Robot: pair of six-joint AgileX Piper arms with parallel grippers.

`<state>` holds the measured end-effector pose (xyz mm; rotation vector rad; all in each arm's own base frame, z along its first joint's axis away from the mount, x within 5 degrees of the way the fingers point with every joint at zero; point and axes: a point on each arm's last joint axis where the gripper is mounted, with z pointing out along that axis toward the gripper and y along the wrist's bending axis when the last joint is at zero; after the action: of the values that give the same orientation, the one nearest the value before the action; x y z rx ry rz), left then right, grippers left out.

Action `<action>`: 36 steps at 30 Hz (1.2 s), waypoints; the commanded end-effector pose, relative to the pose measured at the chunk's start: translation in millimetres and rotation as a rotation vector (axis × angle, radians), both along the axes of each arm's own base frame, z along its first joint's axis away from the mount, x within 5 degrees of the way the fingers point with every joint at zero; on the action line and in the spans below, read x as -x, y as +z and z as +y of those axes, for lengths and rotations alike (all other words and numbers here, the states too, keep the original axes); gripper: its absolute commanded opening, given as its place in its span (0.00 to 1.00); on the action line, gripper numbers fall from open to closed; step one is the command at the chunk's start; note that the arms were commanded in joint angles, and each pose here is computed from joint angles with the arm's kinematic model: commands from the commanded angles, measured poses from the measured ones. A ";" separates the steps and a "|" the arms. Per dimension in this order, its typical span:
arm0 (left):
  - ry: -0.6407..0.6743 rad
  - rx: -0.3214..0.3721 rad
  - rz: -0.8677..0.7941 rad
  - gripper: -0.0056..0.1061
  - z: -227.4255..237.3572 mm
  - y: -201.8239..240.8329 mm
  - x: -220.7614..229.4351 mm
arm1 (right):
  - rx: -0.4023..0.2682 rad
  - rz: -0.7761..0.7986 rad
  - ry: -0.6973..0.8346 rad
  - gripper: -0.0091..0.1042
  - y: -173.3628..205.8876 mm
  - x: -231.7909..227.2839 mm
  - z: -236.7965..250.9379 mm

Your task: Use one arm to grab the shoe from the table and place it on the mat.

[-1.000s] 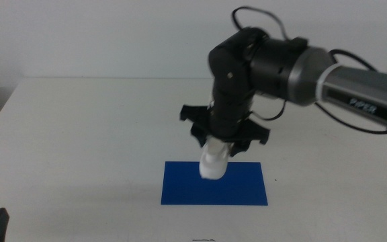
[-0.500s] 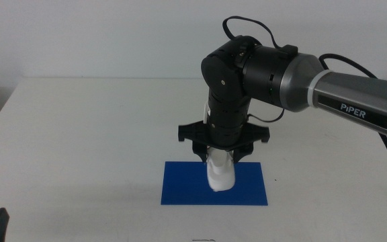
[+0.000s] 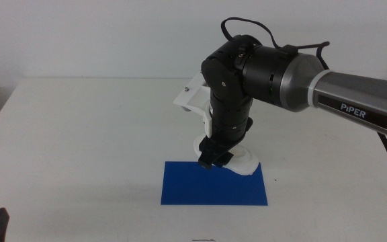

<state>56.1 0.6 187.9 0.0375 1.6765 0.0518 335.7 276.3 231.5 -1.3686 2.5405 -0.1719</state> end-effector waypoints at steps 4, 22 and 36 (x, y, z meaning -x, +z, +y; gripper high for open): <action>0.001 0.022 -0.106 0.89 0.0 9.8 1.1 | -0.067 -0.114 0.088 0.07 36.1 -0.1 -0.7; 0.001 0.022 -0.106 0.89 0.0 9.8 1.1 | -0.063 -0.010 0.489 0.07 15.9 5.6 13.6; 0.001 0.022 -0.106 0.89 0.0 9.8 1.1 | -0.002 0.017 0.497 0.07 -8.4 -1.6 15.4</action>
<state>56.1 0.6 187.9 0.0375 1.6765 0.0518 335.5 293.8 190.1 -2.0015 2.2079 -0.0387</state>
